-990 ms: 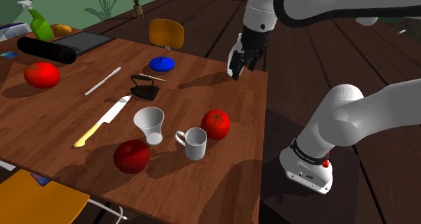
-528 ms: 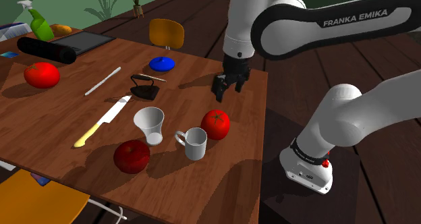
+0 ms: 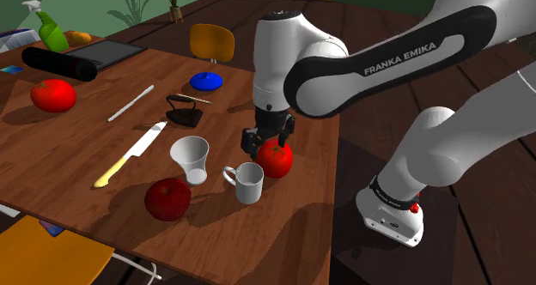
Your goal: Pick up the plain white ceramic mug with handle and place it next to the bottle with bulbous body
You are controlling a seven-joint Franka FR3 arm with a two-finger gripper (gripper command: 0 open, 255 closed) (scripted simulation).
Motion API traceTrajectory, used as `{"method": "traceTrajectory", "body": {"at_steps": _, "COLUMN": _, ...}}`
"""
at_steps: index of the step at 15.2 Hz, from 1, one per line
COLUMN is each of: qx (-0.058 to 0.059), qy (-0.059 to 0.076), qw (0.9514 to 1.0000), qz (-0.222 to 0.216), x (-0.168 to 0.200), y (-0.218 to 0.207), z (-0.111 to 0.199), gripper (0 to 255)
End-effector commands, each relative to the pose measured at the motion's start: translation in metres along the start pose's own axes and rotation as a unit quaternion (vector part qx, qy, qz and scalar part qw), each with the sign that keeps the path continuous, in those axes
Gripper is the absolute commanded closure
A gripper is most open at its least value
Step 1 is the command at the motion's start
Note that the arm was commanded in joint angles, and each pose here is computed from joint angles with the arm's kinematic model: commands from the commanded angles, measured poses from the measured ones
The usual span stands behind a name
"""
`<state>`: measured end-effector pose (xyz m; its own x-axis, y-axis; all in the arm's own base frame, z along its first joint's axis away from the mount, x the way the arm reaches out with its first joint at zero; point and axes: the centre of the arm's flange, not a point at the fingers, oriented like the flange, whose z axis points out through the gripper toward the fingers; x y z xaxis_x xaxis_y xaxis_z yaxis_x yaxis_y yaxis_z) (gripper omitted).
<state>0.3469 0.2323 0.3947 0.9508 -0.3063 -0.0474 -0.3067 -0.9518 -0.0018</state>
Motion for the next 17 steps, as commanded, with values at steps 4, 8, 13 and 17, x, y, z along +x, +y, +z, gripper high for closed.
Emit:
{"method": "traceTrajectory", "body": {"at_steps": 4, "qx": 0.001, "qy": -0.006, "qw": 0.9999, "qz": 0.014, "x": -0.002, "y": -0.024, "z": 0.028, "gripper": 0}}
{"method": "traceTrajectory", "body": {"at_steps": 8, "qx": 0.001, "qy": -0.006, "qw": 0.9999, "qz": 0.014, "x": -0.002, "y": -0.024, "z": 0.049, "gripper": 0}}
{"method": "traceTrajectory", "body": {"at_steps": 13, "qx": 0.001, "qy": -0.006, "qw": 0.9999, "qz": 0.014, "x": -0.003, "y": -0.024, "z": 0.058, "gripper": 0}}
{"method": "traceTrajectory", "body": {"at_steps": 17, "qx": 0.001, "qy": -0.006, "qw": 0.9999, "qz": 0.014, "x": -0.003, "y": -0.024, "z": 0.058, "gripper": 0}}
